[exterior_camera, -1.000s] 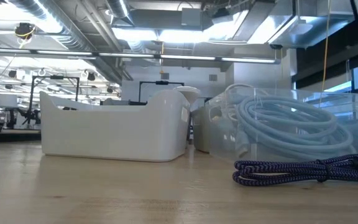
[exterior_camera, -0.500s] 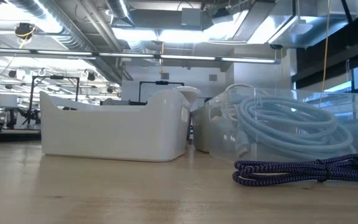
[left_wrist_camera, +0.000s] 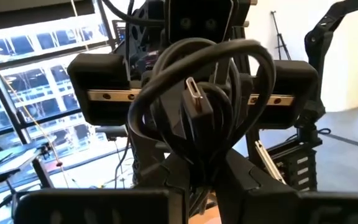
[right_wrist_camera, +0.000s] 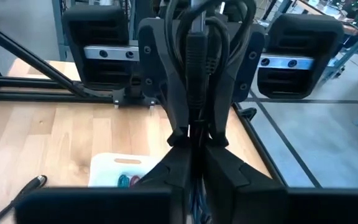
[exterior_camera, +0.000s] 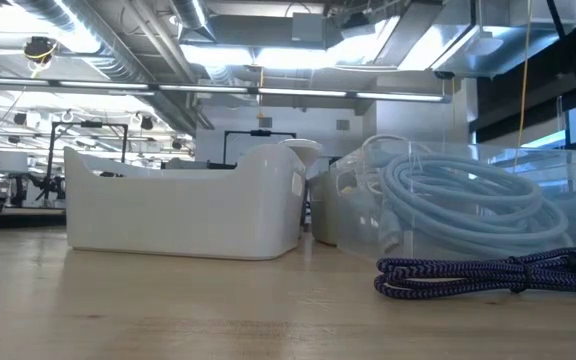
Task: Pick & Place USB Port
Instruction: Put the right black charger cable into the black bin
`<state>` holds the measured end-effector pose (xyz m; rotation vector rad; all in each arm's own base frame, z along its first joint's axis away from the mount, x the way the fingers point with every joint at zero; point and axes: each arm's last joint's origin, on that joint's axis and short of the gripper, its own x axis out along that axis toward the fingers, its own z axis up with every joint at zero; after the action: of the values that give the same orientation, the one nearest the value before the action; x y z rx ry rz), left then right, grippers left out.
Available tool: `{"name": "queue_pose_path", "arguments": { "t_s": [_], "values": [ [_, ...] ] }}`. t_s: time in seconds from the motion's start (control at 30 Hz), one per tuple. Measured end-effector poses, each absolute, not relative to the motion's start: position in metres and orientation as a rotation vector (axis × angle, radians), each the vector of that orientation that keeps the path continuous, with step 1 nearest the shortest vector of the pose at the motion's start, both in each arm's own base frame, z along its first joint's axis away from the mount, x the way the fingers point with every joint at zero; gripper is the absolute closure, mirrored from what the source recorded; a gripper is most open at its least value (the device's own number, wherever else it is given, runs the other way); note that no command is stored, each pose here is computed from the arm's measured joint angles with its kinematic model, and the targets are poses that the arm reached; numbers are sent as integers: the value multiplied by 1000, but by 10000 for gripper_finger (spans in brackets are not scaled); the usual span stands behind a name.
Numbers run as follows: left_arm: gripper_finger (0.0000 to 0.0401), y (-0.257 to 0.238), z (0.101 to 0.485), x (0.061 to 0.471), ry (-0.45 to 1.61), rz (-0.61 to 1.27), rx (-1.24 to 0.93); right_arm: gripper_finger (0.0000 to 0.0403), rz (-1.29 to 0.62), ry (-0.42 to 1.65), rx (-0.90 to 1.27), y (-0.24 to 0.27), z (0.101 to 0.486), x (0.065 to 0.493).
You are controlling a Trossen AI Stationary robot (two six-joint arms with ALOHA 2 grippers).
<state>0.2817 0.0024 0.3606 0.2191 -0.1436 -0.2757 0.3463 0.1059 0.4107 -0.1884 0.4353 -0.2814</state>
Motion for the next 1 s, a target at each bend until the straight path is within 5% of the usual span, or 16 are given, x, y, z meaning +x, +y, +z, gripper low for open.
{"name": "queue_pose_path", "arguments": {
  "t_s": [0.3,0.57,0.83,1.0],
  "values": [
    [364,2,358,280,-103,-271,183,323,-397,616,-300,103,414,298],
    [364,18,356,279,-59,-186,151,320,-639,830,-94,89,412,222],
    [364,58,333,275,179,167,61,320,-657,818,-72,89,399,209],
    [364,80,317,278,267,213,-19,319,-690,844,-117,85,384,207]
  ]
}}
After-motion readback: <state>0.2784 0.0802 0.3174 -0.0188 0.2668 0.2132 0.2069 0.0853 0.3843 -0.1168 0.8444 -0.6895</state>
